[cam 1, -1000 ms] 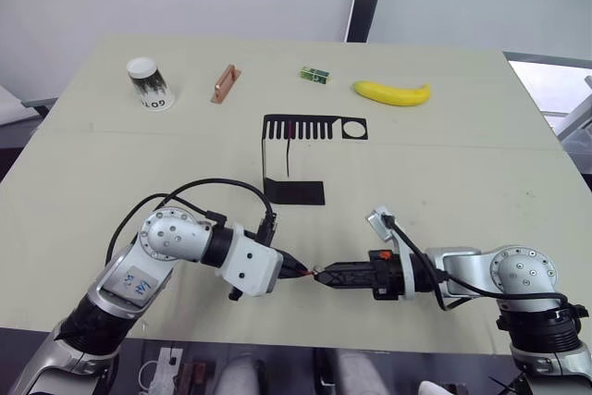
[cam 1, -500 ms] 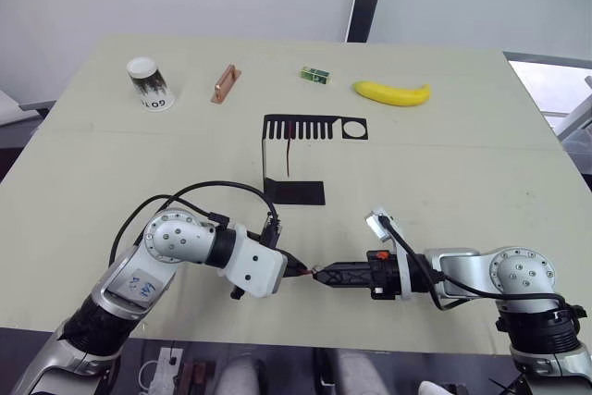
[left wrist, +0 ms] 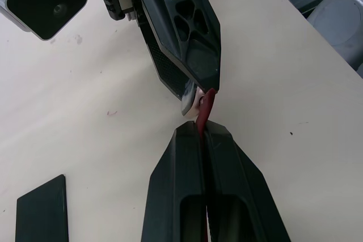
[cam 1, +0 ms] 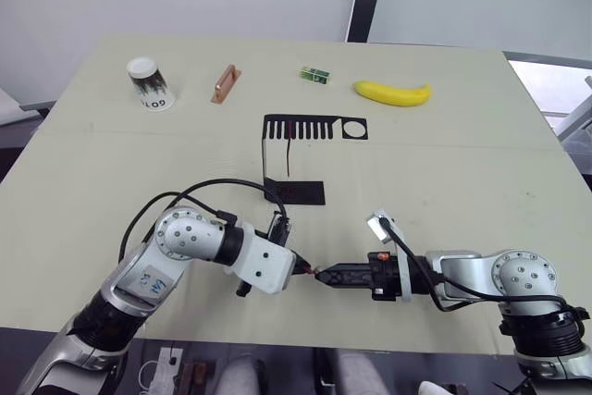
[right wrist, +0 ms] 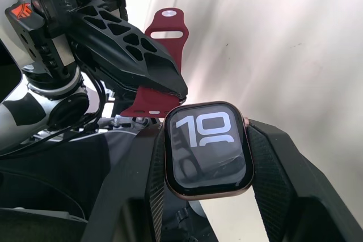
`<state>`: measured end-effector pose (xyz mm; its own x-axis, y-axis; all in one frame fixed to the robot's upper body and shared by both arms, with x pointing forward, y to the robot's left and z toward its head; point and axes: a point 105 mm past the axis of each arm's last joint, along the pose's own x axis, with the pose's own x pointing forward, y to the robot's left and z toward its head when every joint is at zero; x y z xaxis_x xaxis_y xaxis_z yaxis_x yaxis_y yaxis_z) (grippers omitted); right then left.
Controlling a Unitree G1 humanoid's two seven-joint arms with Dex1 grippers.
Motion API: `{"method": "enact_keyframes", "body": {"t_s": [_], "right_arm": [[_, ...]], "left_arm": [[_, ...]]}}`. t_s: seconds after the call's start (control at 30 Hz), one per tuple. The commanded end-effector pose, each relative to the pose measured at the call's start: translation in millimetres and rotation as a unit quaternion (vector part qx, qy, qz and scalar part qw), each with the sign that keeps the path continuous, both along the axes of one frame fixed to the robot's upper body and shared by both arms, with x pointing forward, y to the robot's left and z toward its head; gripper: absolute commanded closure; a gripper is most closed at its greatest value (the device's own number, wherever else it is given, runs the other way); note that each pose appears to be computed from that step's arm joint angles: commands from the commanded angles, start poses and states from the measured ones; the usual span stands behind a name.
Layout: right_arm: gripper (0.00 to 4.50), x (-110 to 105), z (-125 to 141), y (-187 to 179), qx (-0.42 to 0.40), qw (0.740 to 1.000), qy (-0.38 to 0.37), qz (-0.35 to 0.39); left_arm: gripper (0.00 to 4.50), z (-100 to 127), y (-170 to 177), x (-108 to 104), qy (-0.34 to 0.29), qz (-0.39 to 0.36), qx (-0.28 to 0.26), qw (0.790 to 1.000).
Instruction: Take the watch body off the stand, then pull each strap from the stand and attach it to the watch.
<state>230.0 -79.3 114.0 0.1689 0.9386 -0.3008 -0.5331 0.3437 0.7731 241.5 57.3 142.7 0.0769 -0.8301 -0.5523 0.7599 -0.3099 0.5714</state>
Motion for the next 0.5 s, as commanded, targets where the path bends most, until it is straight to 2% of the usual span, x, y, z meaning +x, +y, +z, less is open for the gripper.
{"method": "enact_keyframes", "body": {"t_s": [0.03, 0.5], "right_arm": [[2.92, -13.7, 13.9, 14.3, 0.042, 0.998, -0.003, 0.043], [2.92, -14.0, 14.9, 14.2, 0.044, 0.998, 0.001, 0.041]], "left_arm": [[4.50, 7.8, -11.8, -3.0, -0.016, -0.012, -0.018, 1.000], [4.50, 4.3, -10.2, -4.8, -0.003, 0.002, -0.008, 1.000]]}}
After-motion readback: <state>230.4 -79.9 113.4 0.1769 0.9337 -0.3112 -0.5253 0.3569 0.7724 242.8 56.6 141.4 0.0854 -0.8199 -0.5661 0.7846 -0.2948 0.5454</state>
